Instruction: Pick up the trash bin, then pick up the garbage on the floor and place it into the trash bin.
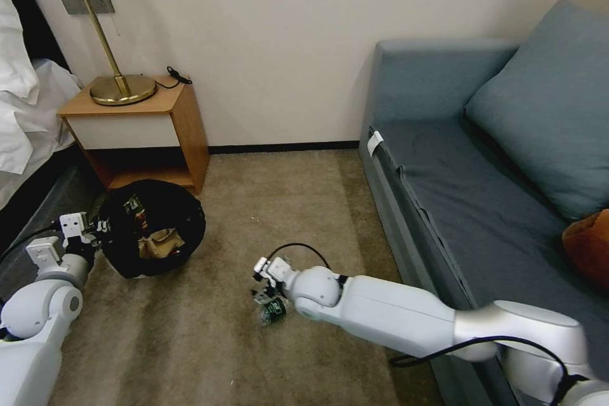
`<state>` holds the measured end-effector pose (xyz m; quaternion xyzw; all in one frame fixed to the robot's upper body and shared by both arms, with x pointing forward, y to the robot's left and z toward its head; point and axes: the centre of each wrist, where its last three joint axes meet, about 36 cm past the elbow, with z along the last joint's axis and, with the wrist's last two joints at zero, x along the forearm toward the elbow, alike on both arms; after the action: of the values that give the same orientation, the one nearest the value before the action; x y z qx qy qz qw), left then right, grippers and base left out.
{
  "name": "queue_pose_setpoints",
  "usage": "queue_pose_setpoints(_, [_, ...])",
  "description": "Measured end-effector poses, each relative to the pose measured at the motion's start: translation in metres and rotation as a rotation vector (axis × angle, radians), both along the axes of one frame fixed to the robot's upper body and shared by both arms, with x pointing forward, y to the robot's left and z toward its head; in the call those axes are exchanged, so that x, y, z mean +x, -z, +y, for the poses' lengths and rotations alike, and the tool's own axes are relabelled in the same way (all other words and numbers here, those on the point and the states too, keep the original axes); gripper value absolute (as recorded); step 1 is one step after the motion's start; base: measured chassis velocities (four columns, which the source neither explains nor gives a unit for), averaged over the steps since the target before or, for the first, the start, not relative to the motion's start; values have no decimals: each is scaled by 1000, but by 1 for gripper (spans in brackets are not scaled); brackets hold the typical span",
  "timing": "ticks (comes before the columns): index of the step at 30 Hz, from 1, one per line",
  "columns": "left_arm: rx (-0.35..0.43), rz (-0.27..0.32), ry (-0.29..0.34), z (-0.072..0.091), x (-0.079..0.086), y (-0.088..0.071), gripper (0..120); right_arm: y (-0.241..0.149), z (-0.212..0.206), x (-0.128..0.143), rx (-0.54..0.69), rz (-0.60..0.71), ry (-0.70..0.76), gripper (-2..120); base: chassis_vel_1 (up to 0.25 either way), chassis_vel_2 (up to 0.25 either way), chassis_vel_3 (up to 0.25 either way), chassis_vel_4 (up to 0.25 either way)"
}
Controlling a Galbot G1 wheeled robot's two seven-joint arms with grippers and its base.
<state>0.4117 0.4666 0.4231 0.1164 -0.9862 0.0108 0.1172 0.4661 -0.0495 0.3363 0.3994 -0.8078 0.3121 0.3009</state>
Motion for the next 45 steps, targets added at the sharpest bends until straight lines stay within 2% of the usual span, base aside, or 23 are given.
queue_pose_setpoints(6, [-31,-2,-18,-7,5,-6,5,26,-9,-8,-22,-11,-69,100,0,0,0,0])
queue_pose_setpoints(9, [-35,-1,-24,-8,5,-6,5,29,-7,-10,-22,-7,-80,100,0,0,0,0])
queue_pose_setpoints(11, [-61,8,-58,-11,8,-9,5,39,0,-18,-17,11,-113,100,0,0,0,0])
queue_pose_setpoints(18, [-91,15,-76,-19,8,-19,5,46,3,-24,-16,20,-190,100,0,0,0,0])
queue_pose_setpoints(21, [-95,9,-75,-22,7,-22,5,46,8,-22,-18,11,-220,100,0,0,0,0])
queue_pose_setpoints(25, [-105,15,-76,-26,2,-18,5,43,22,-14,-31,-4,-280,100,0,0,0,0])
queue_pose_setpoints(29, [-108,3,-82,-27,0,-23,5,46,31,-9,-50,0,-307,100,0,0,0,0])
queue_pose_setpoints(45, [-126,-5,-87,-30,0,-25,5,75,28,4,-95,18,-339,100,0,0,0,0])
